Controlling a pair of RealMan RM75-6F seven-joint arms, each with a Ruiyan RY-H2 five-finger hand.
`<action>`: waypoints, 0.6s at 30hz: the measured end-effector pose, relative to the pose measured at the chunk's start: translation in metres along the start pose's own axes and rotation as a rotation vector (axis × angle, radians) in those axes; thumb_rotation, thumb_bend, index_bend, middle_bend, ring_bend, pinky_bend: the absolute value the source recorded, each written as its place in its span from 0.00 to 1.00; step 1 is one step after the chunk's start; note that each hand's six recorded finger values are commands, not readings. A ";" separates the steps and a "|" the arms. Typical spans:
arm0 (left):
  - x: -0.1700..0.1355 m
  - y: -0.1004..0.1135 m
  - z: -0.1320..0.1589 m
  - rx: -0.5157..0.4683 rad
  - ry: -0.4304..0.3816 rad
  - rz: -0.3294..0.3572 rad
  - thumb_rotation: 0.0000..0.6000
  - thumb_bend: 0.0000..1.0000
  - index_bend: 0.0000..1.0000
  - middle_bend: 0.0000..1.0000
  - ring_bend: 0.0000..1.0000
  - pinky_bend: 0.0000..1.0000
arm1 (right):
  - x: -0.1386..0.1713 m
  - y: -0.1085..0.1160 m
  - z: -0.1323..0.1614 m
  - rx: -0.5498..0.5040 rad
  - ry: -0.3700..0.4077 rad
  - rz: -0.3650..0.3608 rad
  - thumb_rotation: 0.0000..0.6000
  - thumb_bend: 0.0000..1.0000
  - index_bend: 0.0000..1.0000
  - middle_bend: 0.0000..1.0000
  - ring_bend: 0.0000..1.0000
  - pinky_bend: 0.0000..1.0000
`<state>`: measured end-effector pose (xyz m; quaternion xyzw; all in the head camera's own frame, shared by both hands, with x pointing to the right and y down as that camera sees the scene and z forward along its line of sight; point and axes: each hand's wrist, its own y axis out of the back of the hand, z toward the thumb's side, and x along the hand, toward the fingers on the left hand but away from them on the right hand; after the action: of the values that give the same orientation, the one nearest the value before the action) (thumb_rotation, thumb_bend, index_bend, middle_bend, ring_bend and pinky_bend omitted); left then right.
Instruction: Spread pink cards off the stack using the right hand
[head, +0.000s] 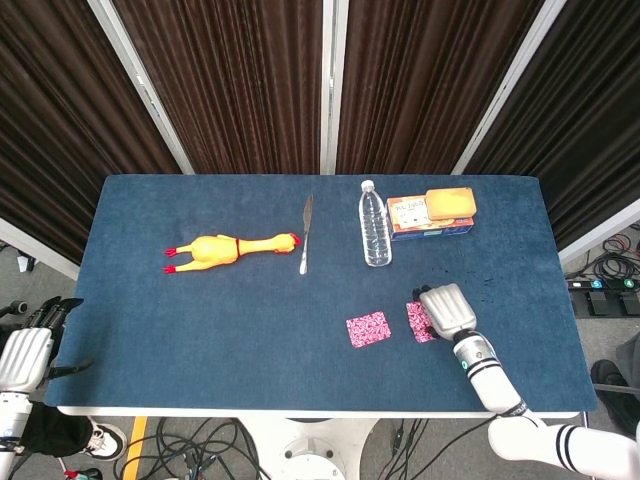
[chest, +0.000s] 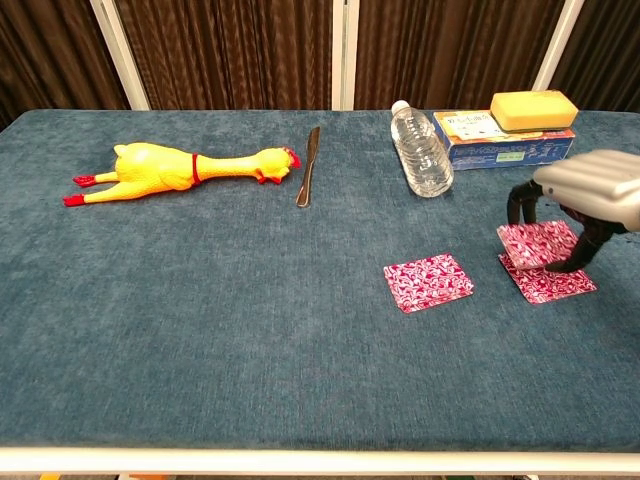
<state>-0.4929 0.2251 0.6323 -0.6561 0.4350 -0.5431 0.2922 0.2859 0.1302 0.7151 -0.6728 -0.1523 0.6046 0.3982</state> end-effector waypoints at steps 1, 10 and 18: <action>0.000 0.000 0.000 0.000 0.000 0.000 1.00 0.03 0.16 0.16 0.06 0.18 | -0.002 0.002 0.001 0.000 0.001 -0.003 1.00 0.16 0.45 0.44 0.84 0.91; -0.001 0.002 -0.002 0.001 0.005 0.003 1.00 0.03 0.16 0.16 0.06 0.18 | -0.036 0.018 0.017 0.009 0.012 -0.007 1.00 0.17 0.45 0.44 0.84 0.91; -0.002 -0.001 -0.005 -0.001 0.011 -0.008 1.00 0.03 0.16 0.16 0.06 0.18 | -0.064 0.020 0.036 0.023 0.020 -0.008 1.00 0.17 0.45 0.44 0.84 0.91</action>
<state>-0.4974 0.2277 0.6337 -0.6550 0.4340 -0.5478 0.2873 0.2328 0.0865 0.7466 -0.6735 -0.1438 0.5981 0.4098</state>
